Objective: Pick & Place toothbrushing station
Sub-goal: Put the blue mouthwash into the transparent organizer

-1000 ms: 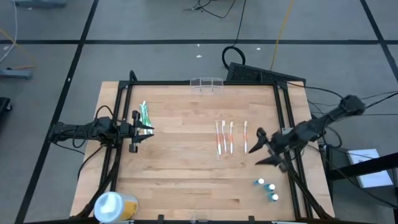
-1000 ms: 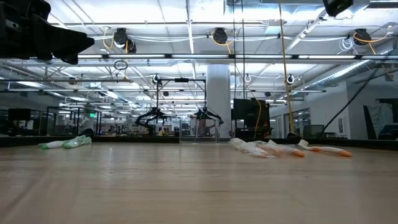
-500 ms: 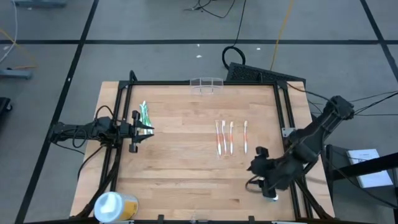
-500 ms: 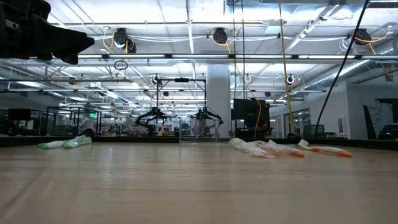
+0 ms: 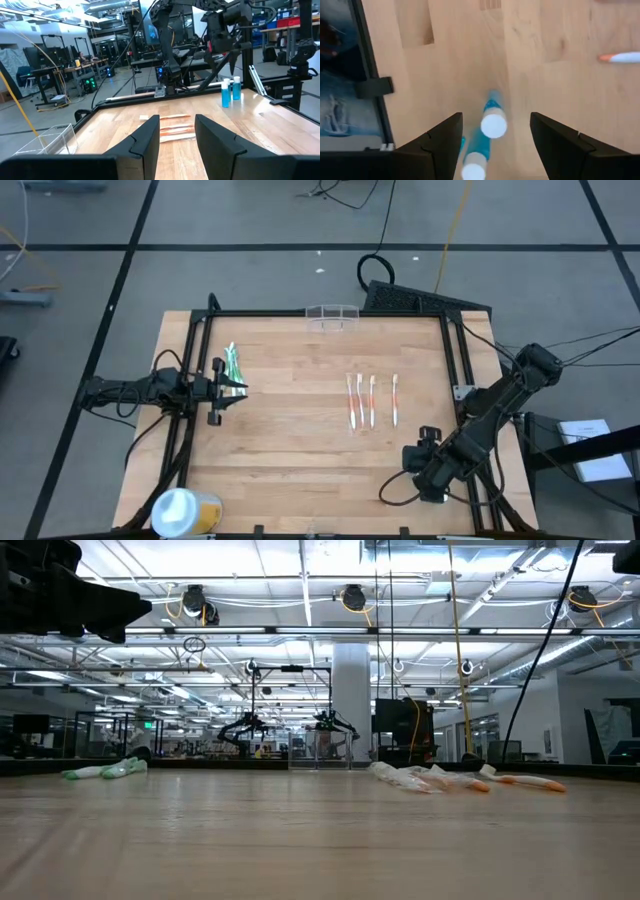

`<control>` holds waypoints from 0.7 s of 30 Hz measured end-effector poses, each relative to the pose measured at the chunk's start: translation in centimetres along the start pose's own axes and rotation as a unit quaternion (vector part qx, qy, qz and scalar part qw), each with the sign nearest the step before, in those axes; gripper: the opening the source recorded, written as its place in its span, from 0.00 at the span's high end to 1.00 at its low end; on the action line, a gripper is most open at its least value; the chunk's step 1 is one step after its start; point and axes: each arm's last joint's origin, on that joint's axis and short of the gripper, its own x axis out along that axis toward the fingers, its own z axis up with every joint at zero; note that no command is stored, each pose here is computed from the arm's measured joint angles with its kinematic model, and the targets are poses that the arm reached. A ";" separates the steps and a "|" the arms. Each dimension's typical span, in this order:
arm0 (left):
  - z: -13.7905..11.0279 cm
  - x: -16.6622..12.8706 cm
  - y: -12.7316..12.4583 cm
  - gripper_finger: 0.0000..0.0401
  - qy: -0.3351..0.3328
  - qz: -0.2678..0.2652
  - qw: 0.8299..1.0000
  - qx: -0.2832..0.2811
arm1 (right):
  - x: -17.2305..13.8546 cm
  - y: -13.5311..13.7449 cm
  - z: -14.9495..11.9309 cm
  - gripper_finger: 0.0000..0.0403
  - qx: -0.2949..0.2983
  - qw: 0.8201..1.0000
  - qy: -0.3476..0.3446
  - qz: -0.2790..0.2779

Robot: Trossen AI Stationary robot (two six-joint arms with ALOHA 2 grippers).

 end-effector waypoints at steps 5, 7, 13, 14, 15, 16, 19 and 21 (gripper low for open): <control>0.0 0.0 0.0 0.67 0.000 0.000 1.000 0.000 | 1.2 0.0 -0.9 0.44 -0.001 1.000 0.006 -0.004; 0.0 0.0 0.0 0.67 0.000 0.000 1.000 0.000 | 1.9 0.0 -1.2 0.44 -0.004 1.000 0.004 0.000; 0.0 0.0 0.0 0.67 0.000 0.000 1.000 0.000 | 3.1 -0.4 -1.6 0.44 -0.005 1.000 0.008 -0.006; 0.0 0.0 0.0 0.67 0.000 0.000 1.000 0.000 | 3.2 -0.5 -1.6 0.44 -0.006 1.000 0.009 -0.007; 0.0 0.0 0.0 0.67 0.000 0.000 1.000 0.000 | 3.2 -0.5 -1.6 0.44 -0.007 1.000 0.009 -0.008; 0.0 0.0 0.0 0.67 0.000 0.000 1.000 0.000 | 3.2 -0.5 -1.6 0.44 -0.008 1.000 0.009 -0.007; 0.0 0.0 0.0 0.67 0.000 0.000 1.000 0.000 | 3.2 -0.5 -1.6 0.44 -0.009 1.000 0.008 -0.007; 0.0 0.0 0.0 0.67 0.000 0.000 1.000 0.000 | 3.2 -0.5 -1.6 0.44 -0.010 1.000 0.008 -0.007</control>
